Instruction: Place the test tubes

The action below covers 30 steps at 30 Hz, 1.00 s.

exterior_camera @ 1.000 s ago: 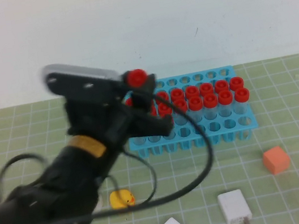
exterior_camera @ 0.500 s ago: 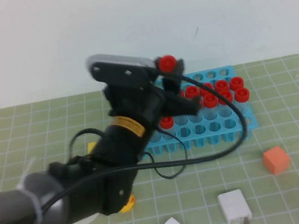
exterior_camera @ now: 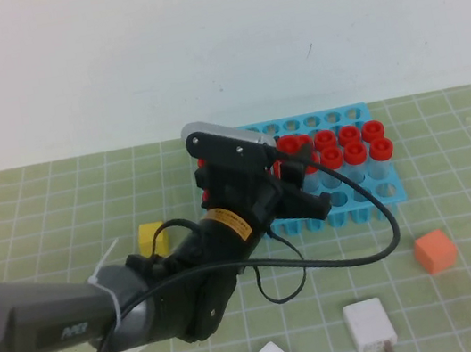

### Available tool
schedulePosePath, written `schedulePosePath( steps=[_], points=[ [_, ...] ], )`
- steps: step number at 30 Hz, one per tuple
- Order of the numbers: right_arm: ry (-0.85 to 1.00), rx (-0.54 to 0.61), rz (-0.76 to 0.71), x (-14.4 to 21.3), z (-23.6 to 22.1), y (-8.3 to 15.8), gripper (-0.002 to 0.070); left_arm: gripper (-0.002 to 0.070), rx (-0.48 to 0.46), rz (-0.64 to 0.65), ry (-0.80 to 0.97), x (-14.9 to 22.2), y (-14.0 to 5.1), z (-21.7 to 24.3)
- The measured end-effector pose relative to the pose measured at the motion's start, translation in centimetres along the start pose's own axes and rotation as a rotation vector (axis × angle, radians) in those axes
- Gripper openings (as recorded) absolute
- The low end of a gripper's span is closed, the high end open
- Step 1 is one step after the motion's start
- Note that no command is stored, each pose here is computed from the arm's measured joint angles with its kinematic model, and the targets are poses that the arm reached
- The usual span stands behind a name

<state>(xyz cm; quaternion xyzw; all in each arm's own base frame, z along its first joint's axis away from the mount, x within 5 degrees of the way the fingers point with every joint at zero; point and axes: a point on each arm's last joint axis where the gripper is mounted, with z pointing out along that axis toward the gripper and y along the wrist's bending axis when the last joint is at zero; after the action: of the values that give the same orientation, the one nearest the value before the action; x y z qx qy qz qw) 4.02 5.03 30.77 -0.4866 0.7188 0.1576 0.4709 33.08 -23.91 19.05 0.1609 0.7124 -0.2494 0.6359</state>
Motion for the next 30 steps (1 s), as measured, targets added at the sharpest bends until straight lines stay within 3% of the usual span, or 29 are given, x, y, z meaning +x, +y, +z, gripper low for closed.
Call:
schedulePosePath(
  steps=[12, 15, 19, 30],
  points=[
    [0.000, 0.000, 0.000, 0.0, 0.0, 0.0, -0.0001, 0.0271, 0.020, 0.022, -0.014, 1.8, 0.2, 1.0],
    [0.000, 0.000, 0.000, 0.0, 0.0, 0.0, -0.0001, 0.0271, -0.011, -0.003, -0.022, 2.3, 0.5, 1.1],
    [0.000, 0.000, 0.000, 0.0, 0.0, 0.0, -0.0001, 0.0271, -0.062, -0.049, -0.048, 1.6, 1.0, 1.5],
    [0.000, 0.000, 0.000, 0.0, 0.0, 0.0, -0.0001, 0.0271, -0.048, -0.061, 0.002, 0.6, 0.8, 2.8]
  ],
)
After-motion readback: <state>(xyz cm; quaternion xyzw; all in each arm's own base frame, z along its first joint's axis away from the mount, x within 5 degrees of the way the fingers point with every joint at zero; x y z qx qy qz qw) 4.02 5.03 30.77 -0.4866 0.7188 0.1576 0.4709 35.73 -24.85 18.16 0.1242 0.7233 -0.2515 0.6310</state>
